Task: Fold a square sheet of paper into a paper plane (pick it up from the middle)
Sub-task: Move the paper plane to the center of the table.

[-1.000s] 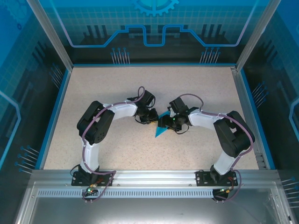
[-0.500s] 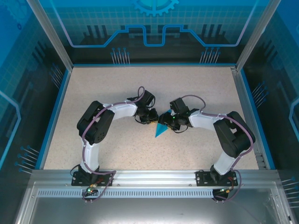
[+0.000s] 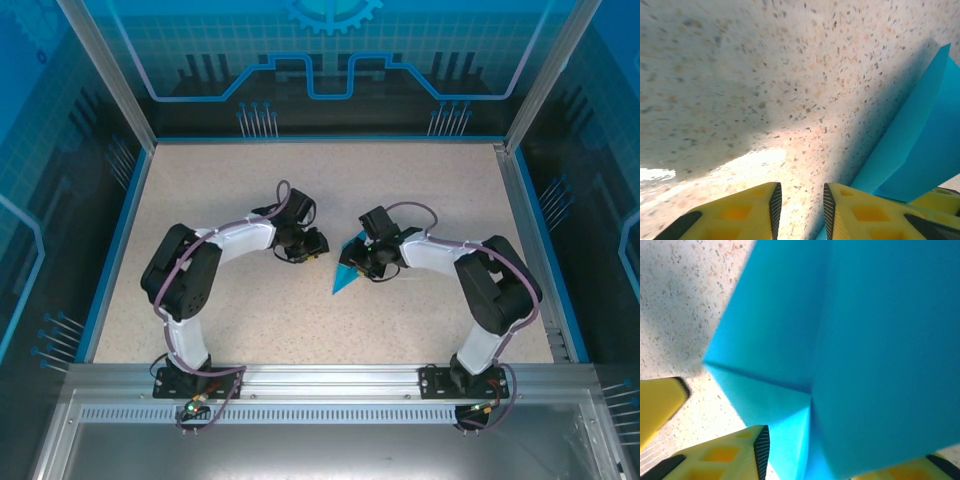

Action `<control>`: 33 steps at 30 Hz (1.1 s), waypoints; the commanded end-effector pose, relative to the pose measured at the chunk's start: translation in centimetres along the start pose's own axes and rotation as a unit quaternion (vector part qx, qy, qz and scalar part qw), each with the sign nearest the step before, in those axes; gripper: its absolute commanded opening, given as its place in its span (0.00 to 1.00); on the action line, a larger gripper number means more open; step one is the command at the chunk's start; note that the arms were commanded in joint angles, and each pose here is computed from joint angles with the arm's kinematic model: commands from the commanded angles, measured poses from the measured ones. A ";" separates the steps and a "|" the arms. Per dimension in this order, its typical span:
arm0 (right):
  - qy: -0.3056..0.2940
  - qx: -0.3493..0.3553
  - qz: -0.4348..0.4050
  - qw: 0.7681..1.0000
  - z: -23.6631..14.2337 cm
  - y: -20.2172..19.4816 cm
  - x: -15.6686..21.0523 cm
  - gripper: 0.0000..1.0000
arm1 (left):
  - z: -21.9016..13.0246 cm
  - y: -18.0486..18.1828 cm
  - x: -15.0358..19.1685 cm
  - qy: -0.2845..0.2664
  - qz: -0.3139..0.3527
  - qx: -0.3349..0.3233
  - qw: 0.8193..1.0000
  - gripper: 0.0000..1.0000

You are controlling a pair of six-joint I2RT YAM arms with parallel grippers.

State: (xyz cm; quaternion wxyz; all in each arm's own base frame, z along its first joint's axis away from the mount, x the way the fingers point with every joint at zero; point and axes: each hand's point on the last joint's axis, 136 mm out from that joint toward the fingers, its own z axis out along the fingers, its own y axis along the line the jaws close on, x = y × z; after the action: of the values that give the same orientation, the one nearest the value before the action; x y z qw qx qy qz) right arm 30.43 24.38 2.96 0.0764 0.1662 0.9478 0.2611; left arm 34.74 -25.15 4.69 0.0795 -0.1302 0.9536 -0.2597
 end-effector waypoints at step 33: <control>0.033 0.220 -0.278 0.934 -1.7 1.0 -5.5 0.14 | -8.8 12.8 -3.3 -0.157 -0.080 -0.163 0.971 0.98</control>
State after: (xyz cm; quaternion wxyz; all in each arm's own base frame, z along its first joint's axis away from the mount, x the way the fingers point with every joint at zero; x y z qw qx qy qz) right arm 35.96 23.16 5.54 0.0975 -0.0572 0.9919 0.0582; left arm 33.81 -11.51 5.15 0.1646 -0.2522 0.9456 -0.1232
